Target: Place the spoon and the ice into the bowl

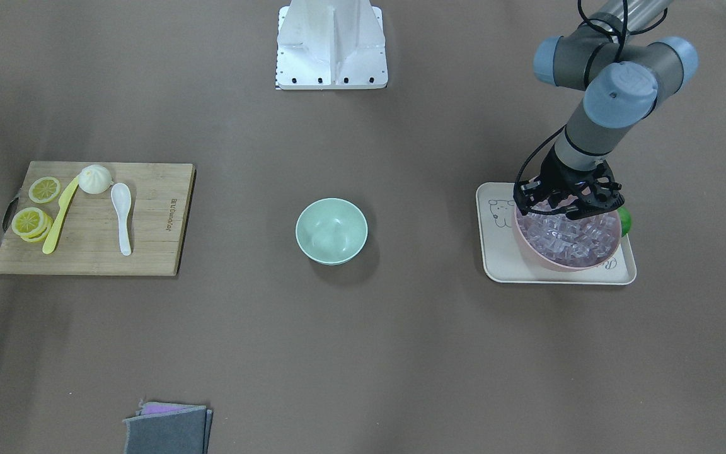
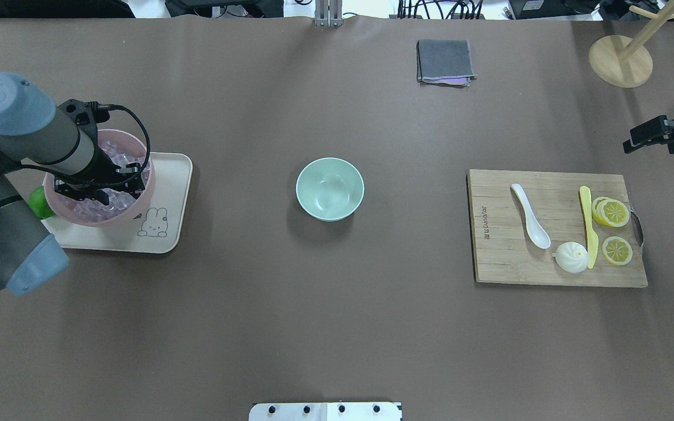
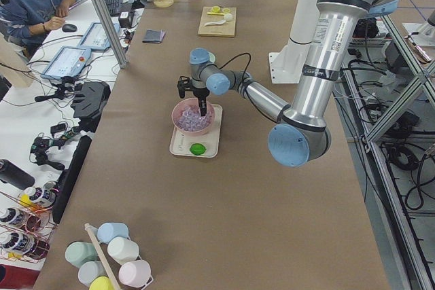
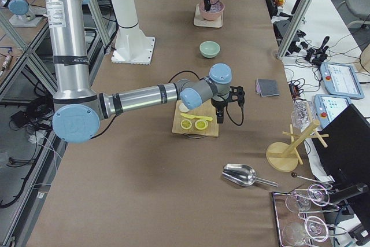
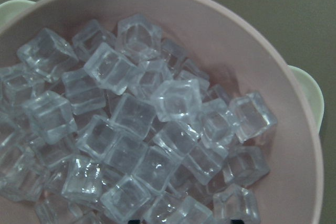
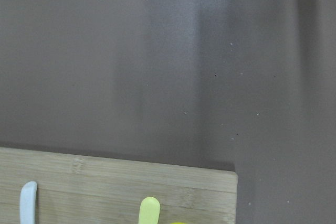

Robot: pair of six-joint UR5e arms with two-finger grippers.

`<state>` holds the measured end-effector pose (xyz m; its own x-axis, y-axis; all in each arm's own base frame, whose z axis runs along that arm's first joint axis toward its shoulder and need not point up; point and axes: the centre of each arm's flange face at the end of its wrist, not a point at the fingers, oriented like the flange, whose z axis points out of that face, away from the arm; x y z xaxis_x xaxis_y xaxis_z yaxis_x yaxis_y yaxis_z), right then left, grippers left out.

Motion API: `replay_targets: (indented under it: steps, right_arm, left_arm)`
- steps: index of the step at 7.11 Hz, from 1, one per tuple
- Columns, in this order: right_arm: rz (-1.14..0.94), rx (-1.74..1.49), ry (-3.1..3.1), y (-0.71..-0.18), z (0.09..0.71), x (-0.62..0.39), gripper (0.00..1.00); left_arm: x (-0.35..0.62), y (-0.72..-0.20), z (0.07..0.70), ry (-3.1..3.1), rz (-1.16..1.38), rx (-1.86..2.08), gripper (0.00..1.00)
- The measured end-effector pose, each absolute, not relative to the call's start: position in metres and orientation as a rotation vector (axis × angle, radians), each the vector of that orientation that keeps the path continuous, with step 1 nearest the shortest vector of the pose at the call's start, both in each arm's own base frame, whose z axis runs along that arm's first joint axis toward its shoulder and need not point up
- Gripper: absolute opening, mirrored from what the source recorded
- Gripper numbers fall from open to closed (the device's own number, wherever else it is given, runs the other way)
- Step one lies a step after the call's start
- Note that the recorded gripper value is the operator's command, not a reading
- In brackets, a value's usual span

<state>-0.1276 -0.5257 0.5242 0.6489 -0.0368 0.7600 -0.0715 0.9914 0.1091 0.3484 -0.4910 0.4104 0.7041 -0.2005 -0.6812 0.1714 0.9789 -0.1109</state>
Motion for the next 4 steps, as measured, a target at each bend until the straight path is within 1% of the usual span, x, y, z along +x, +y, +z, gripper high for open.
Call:
replay_targets:
  steps: [1,2,3,4]
  right_arm:
    - [0.02,0.133,-0.865,-0.5256,0.5243,-0.1276,0.99]
    - [0.02,0.133,-0.865,-0.5257,0.5245,-0.1276,0.99]
    - [0.02,0.133,-0.865,-0.5259,0.5246,-0.1277,0.99]
    - [0.019,0.134,-0.865,-0.5263,0.5238,-0.1282,0.99]
  left_arm:
    - [0.3491,-0.491,0.4109,0.761,-0.207,-0.041,0.36]
    - [0.3496,-0.491,0.4111,0.761,-0.207,-0.042,0.07]
    - [0.3499,-0.4911,0.4111,0.761,-0.207,-0.042,0.0]
    - [0.3504,-0.4913,0.4103,0.762,-0.206,-0.042,0.0]
